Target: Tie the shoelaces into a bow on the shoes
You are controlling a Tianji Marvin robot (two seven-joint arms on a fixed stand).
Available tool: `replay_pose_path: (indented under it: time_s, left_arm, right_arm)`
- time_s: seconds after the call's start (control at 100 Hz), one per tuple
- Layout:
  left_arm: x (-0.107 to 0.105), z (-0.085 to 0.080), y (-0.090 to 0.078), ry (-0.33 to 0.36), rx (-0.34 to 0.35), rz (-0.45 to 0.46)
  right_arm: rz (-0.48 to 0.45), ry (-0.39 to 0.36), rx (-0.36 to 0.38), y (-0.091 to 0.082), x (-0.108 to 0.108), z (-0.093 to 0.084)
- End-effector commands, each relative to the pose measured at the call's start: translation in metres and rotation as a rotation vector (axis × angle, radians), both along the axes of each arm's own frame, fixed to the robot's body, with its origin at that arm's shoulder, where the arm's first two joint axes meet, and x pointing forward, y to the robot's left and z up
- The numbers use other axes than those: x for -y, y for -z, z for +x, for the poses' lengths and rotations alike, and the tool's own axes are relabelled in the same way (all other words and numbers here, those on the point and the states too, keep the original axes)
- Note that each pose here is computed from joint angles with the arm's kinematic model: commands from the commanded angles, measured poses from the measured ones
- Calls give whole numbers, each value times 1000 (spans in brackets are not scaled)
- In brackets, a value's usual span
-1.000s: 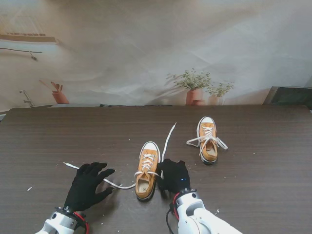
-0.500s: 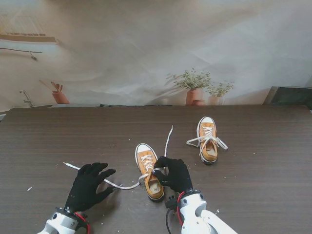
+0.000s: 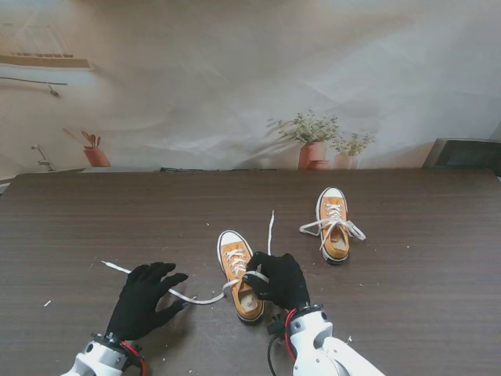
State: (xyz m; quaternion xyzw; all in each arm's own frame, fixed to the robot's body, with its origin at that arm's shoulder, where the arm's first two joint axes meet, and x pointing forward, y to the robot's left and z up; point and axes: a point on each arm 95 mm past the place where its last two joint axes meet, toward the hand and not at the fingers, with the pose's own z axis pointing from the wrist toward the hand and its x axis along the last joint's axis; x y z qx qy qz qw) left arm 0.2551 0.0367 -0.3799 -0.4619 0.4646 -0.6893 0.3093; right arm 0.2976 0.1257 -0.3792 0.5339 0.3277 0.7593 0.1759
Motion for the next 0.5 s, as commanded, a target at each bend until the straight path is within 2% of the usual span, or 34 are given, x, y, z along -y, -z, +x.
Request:
replay_pose_path:
  time_s: [0.0, 0.21, 0.34, 0.49]
  left_arm:
    - [2, -1, 1, 11, -10, -1]
    - [3, -1, 1, 19, -10, -7]
    - [3, -1, 2, 25, -12, -8]
    - [4, -1, 2, 29, -13, -12]
  right_arm:
    - [13, -28, 2, -6, -1, -4]
    - [46, -91, -3, -11, -3, -8]
    - [69, -100, -33, -14, -1, -11]
    - [50, -103, -74, -19, 6, -15]
